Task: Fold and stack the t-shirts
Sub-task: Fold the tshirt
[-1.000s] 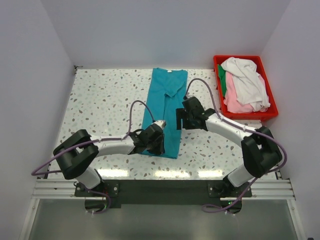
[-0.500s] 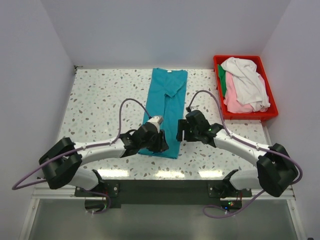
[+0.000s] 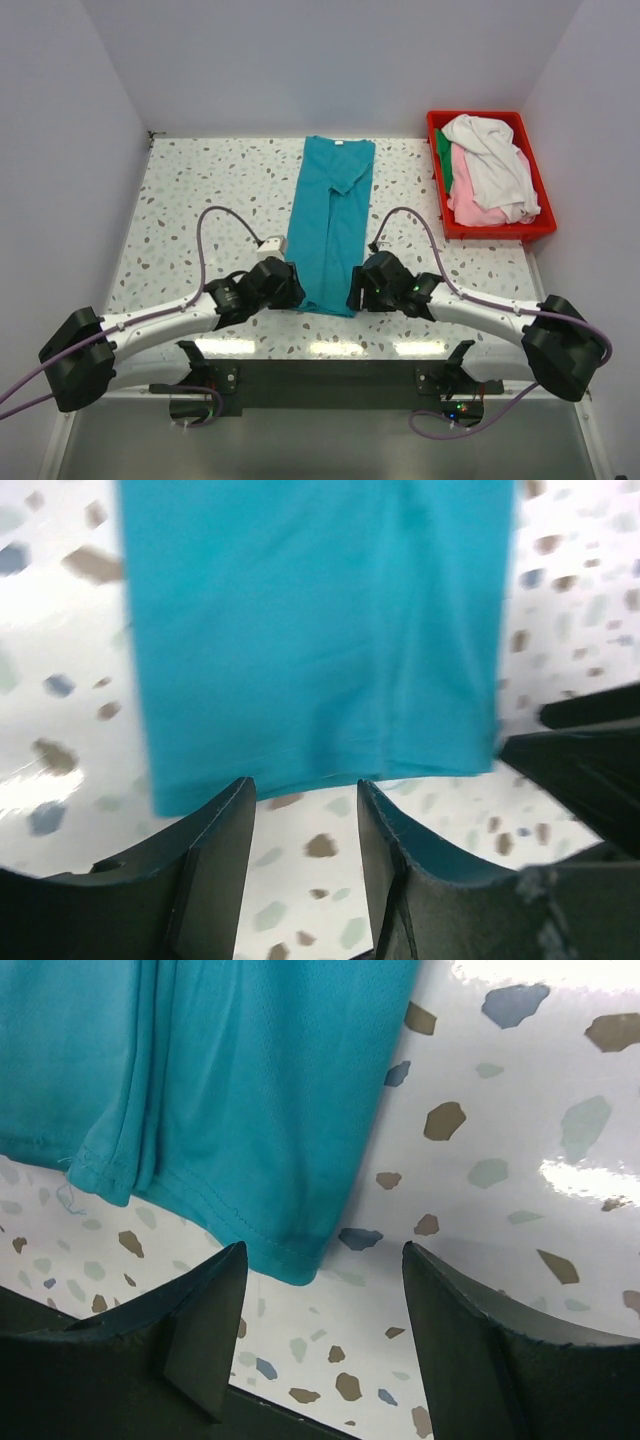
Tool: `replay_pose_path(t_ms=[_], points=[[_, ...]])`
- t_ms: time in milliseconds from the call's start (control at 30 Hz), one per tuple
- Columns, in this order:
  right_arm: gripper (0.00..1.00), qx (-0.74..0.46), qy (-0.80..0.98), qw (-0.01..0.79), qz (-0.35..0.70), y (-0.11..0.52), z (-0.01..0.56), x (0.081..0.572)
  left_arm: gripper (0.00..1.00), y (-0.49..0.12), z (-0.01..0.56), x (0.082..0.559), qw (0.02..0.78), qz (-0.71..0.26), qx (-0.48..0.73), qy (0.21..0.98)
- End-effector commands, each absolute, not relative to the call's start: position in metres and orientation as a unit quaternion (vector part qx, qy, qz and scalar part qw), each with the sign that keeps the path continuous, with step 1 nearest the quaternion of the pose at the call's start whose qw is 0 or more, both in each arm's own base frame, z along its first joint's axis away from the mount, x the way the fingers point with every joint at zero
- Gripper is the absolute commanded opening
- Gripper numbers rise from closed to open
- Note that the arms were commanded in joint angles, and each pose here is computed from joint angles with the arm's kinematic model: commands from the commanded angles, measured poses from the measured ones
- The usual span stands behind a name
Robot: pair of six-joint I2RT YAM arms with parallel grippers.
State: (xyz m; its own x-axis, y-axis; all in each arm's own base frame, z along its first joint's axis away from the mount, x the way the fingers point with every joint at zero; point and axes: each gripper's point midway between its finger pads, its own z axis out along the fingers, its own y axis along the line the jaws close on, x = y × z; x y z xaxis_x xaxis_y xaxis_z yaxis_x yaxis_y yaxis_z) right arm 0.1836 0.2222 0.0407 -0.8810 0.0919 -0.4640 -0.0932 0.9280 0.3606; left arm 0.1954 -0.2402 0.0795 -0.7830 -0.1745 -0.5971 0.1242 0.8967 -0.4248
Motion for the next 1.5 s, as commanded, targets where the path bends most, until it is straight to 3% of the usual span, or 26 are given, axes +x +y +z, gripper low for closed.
replay_pose_path(t_ms=[0, 200, 333, 700, 833, 967, 1100, 1167, 1467], points=[[0.66, 0.036, 0.94, 0.264, 0.213, 0.236, 0.045, 0.189, 0.51, -0.206, 0.059, 0.193, 0.33, -0.182, -0.064, 0.924], [0.63, 0.051, 0.94, 0.258, 0.218, 0.236, 0.035, 0.18, 0.55, -0.192, 0.049, 0.198, 0.326, -0.188, -0.071, 0.924], [0.56, 0.055, 0.94, 0.254, 0.22, 0.238, 0.03, 0.178, 0.56, -0.191, 0.044, 0.201, 0.316, -0.207, -0.072, 0.923], [0.49, 0.064, 0.943, 0.24, 0.222, 0.245, 0.017, 0.175, 0.49, -0.187, 0.015, 0.191, 0.287, -0.209, -0.078, 0.932], [0.41, 0.06, 0.946, 0.234, 0.218, 0.245, 0.011, 0.171, 0.47, -0.187, 0.005, 0.187, 0.277, -0.207, -0.079, 0.935], [0.31, 0.057, 0.948, 0.231, 0.21, 0.243, 0.007, 0.168, 0.35, -0.188, -0.002, 0.183, 0.267, -0.212, -0.074, 0.937], [0.08, 0.05, 0.951, 0.239, 0.192, 0.234, 0.008, 0.168, 0.2, -0.189, -0.004, 0.176, 0.259, -0.219, -0.069, 0.938], [0.02, 0.045, 0.951, 0.243, 0.184, 0.228, 0.011, 0.167, 0.13, -0.19, -0.002, 0.172, 0.258, -0.224, -0.062, 0.938], [0.0, 0.009, 0.962, 0.222, 0.159, 0.202, 0.005, 0.131, 0.0, -0.216, 0.003, 0.132, 0.232, -0.239, -0.025, 0.942]])
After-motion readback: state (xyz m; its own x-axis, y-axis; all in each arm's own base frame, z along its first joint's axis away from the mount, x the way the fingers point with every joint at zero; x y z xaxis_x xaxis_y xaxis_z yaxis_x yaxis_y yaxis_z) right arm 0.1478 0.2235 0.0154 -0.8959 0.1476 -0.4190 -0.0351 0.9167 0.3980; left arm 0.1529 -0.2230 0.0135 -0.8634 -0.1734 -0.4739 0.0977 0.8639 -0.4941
